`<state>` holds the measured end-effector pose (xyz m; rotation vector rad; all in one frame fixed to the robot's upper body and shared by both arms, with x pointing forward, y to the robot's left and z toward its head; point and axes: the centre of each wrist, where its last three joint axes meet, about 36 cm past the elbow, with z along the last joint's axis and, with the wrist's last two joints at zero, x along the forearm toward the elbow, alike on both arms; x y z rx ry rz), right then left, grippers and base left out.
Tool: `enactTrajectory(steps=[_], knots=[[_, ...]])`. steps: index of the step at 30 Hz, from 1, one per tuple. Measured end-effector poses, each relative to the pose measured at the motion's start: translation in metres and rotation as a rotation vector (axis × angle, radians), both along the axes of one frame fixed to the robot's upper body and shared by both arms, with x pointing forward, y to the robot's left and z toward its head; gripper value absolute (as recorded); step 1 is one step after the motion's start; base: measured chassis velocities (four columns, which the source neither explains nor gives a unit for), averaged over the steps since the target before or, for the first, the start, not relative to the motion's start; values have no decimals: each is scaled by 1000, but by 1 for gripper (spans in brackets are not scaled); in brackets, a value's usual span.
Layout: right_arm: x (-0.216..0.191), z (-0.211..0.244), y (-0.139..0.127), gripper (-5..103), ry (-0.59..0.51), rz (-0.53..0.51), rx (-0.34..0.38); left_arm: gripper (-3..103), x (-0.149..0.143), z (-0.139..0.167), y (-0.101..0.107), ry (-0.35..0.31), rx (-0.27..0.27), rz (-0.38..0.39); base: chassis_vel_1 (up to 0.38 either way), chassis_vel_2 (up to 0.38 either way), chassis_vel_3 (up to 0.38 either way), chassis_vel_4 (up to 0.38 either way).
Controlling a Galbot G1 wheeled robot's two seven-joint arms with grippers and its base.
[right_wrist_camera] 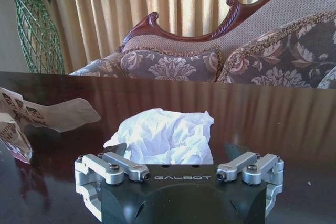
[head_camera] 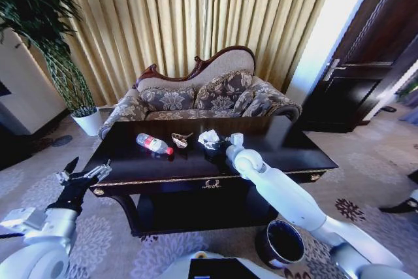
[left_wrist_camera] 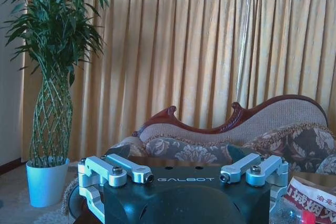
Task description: Move to the front of the table and place the trash on the table into the trash bin.
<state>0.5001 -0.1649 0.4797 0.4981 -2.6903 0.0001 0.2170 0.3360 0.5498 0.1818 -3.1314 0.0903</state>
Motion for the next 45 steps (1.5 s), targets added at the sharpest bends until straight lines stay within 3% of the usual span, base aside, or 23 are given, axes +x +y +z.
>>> enactTrajectory(steps=[3, 7, 9, 10, 18, 19, 22, 29, 39, 45], knots=[[0, -1, 1, 102, -5, -1, -4, 100, 0, 0, 0, -4, -1, 1, 0, 0, 0, 0], [-1, -4, 0, 85, -13, -8, -10, 100, 0, -1, -1, -3, -3, 0, 0, 0, 0, 0], [-2, -6, -1, 85, -15, -11, -9, 100, 0, -1, -1, -2, -4, 0, 0, 0, 0, 0], [-3, -7, -2, 75, -16, -15, -9, 100, -1, -1, -1, -2, -4, 0, 0, 0, 0, 0], [-6, -11, -7, 53, -17, -27, -13, 100, 0, -2, -2, -1, -7, -5, 0, 0, 0, 0], [-7, -12, -7, 42, -18, -29, -13, 100, 0, -2, -2, 0, -9, -6, 0, 0, 0, 0], [-8, -13, -8, 37, -18, -30, -13, 100, 0, -3, -3, 1, -13, -6, 0, 0, 0, 0], [-11, -16, -7, 4, -24, -31, -19, 100, -1, -4, -4, 5, -16, -6, 0, 0, 0, 0], [-15, -11, -10, 0, -57, -46, -12, 100, -1, -4, -4, 3, -11, -10, 0, 0, 0, 0], [-35, 13, -31, 0, -123, -95, 1, 100, 2, -2, -3, -19, -6, -8, 0, 0, 0, 0]])
